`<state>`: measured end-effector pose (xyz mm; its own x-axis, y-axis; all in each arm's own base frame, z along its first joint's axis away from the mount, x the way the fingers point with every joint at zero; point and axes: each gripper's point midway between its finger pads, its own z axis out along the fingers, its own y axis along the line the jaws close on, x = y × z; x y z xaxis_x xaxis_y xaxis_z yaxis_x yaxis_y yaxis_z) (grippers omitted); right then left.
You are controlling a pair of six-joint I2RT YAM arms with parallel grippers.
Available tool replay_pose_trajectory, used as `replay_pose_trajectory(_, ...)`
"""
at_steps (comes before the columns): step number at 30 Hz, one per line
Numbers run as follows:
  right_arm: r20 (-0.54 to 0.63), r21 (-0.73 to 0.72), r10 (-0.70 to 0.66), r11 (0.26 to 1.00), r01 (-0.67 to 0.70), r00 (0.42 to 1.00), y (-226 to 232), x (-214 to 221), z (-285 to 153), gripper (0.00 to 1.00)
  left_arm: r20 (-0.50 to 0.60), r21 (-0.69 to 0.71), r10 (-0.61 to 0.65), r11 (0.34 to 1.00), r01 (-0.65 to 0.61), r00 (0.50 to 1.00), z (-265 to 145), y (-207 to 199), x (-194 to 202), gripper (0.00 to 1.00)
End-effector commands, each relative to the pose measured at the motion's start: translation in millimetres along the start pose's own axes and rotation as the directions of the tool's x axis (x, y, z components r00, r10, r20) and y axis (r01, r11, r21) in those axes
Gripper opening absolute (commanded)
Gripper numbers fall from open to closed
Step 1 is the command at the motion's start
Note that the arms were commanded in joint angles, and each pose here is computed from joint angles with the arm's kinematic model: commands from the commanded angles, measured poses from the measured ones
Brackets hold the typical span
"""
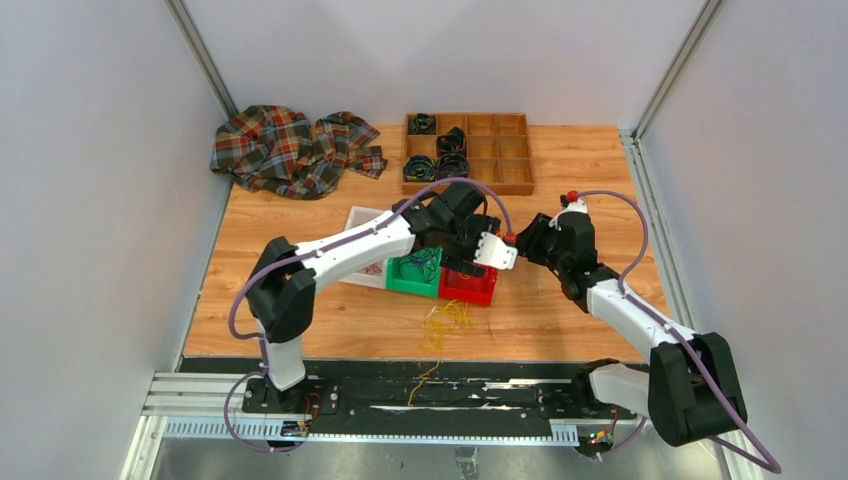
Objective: Untangle the cables
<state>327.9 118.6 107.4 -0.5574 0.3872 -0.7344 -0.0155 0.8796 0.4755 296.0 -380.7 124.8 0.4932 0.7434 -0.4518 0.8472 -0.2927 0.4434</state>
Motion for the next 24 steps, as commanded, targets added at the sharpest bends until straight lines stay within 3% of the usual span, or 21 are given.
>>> replay_pose_trajectory(1,-0.023,-0.088,0.057,0.994,-0.059,0.998,16,1,2,0.38,0.094,0.058,-0.048,0.997,0.043,0.994,-47,-5,-29,0.78)
replay_pose_trajectory(10,-0.059,-0.105,0.089,0.990,-0.095,0.994,18,8,10,0.30,0.111,0.024,-0.203,0.979,0.202,0.973,-139,12,-41,0.85)
replay_pose_trajectory(16,-0.022,-0.008,0.051,0.999,-0.052,0.998,1,-1,-9,0.49,0.094,-0.076,-0.287,0.953,0.295,0.953,-208,6,-28,1.00)
replay_pose_trajectory(20,-0.024,0.005,0.073,0.997,-0.073,0.997,-6,2,-3,0.65,0.042,-0.113,-0.359,0.926,0.361,0.933,-229,-10,-13,0.98)
replay_pose_trajectory(24,-0.076,0.006,0.081,0.997,-0.080,0.994,-10,11,12,0.64,0.007,-0.157,-0.438,0.887,0.433,0.899,-246,-22,0,0.98)
